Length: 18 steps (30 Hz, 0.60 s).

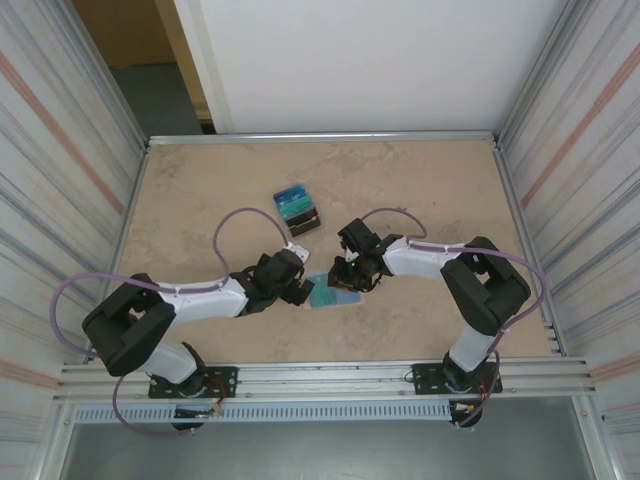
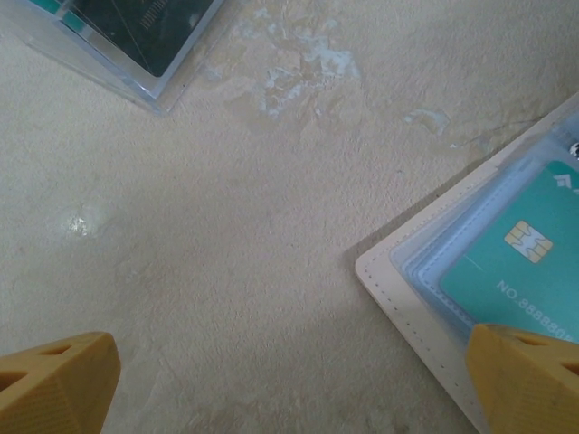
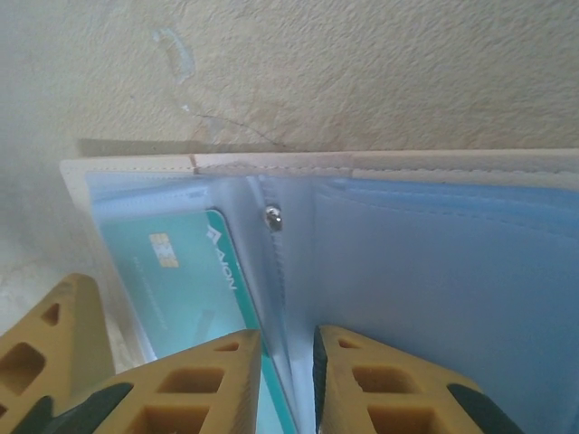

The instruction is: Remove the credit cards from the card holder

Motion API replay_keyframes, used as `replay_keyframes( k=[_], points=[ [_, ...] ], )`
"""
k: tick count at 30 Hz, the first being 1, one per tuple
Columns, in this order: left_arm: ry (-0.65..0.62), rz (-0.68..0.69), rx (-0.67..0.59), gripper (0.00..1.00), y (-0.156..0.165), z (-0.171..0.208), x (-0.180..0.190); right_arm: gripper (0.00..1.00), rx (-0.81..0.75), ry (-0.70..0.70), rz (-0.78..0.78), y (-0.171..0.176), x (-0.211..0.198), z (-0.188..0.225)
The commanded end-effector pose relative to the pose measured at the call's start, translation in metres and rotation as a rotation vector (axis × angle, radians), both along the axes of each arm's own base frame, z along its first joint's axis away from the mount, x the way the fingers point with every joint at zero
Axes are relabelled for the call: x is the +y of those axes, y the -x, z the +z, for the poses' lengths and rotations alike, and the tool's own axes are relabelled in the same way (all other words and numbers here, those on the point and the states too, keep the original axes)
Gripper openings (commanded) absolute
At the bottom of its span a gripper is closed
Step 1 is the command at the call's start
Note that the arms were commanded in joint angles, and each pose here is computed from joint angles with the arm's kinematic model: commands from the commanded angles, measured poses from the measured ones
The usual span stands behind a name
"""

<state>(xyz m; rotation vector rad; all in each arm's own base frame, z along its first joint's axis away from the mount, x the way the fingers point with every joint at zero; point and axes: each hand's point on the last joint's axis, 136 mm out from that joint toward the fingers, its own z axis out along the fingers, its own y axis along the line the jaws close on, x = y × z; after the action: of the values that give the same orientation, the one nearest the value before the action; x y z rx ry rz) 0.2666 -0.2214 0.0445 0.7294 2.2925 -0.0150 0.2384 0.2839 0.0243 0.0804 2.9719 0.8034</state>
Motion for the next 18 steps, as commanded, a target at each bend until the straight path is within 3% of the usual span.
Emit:
replay_keyframes(
  k=[1, 18],
  points=[
    [-0.051, -0.005, -0.004, 0.99, -0.001, 0.001, 0.000, 0.23, -0.012, -0.035, 0.019, 0.002, 0.002, 0.011],
    [-0.121, 0.007, 0.018, 0.99, 0.003, -0.007, 0.004, 0.22, -0.087, 0.008, 0.070, 0.006, 0.001, 0.025]
  ],
)
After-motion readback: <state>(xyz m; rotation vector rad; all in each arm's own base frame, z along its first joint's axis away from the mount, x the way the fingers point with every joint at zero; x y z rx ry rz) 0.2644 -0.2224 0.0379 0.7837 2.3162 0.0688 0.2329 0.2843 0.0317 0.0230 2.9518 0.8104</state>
